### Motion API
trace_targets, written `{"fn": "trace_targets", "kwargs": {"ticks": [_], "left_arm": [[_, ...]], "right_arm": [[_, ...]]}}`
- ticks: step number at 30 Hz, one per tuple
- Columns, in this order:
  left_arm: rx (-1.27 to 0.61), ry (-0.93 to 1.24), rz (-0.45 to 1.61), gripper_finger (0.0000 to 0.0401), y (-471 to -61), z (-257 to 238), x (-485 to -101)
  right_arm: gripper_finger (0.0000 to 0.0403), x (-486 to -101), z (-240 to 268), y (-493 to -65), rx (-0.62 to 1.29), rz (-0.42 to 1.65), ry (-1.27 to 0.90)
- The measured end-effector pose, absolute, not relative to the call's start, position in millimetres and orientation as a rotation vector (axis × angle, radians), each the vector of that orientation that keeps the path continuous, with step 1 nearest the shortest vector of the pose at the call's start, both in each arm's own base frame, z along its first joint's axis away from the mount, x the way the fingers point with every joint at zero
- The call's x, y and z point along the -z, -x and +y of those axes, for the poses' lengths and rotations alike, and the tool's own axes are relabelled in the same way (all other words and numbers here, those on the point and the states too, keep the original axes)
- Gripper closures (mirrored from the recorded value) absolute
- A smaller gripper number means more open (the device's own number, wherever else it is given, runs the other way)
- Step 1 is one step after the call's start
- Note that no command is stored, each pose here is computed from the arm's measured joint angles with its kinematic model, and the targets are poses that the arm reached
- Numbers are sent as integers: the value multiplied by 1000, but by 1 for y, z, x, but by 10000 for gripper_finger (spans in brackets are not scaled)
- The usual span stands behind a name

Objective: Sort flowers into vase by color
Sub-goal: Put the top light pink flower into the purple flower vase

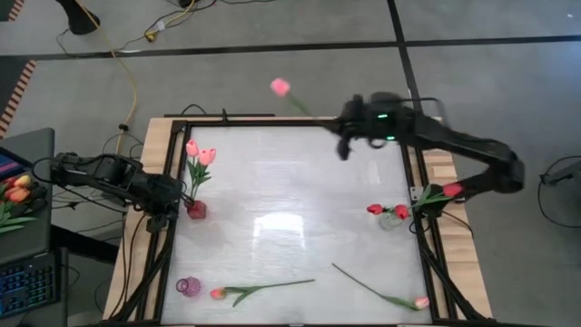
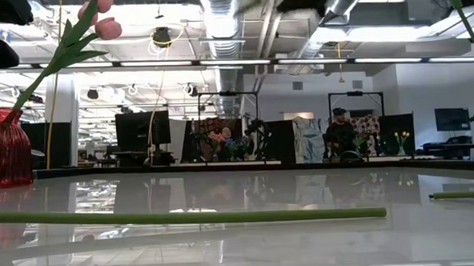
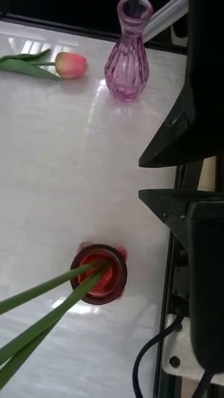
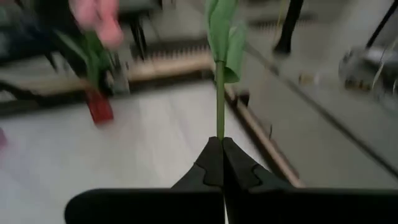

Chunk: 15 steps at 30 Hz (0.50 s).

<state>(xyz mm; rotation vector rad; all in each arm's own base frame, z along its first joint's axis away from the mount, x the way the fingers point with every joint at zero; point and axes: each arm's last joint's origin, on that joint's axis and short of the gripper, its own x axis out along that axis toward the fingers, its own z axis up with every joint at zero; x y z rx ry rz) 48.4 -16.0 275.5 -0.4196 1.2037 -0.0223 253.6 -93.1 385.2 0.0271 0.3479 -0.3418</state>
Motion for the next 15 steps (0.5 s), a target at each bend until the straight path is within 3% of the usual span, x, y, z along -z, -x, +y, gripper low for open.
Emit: {"fn": "trace_targets", "kwargs": {"ticks": [9,15], "left_arm": [[25,412,1202,349,-48,-16,-276],[21,403,1199,349,-48,-16,-275]], "right_arm": [[387,-451,-45,-160,273,13,-35],[387,-464,-13,-143,97,-96,-74]]}}
